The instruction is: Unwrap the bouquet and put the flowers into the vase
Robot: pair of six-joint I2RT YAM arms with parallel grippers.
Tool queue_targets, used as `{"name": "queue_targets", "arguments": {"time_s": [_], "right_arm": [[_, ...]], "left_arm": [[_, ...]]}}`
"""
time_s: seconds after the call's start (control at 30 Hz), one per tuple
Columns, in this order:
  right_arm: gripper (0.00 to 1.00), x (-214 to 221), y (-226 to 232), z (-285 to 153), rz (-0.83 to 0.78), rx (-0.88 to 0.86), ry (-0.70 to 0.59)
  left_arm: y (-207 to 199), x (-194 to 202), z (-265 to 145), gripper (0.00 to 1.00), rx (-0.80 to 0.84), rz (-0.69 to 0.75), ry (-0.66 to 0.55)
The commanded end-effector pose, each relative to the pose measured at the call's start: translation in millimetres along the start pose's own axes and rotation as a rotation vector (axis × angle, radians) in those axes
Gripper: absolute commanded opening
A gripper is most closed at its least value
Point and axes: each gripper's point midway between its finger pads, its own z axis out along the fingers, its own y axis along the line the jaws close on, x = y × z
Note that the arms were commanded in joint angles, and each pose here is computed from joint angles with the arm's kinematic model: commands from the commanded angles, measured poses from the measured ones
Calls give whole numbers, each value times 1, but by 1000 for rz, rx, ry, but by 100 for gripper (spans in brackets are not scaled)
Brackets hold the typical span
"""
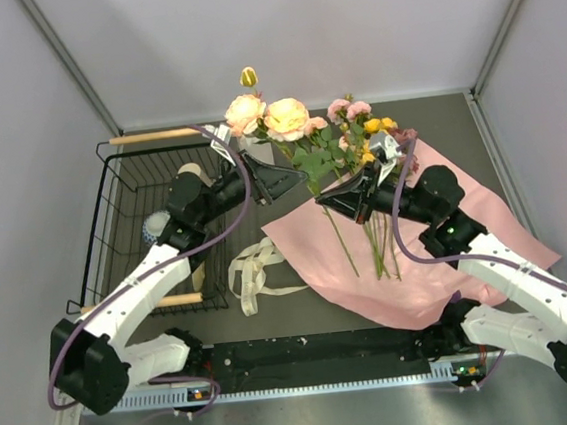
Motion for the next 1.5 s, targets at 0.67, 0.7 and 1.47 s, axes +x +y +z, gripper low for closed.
{"name": "queue_targets", "arguments": {"time_s": [0.67, 0.7, 1.47], "right_arm": [[68, -21, -67, -41, 49, 552, 17], [72, -27, -79, -55, 20, 649, -1], [76, -55, -56, -109, -62, 745, 1]], "left_arm": [[-23, -88, 4, 0, -182, 582, -101], [-16, -101, -1, 0, -264, 613, -131], [21, -320, -13, 0, -553, 866, -523]]}}
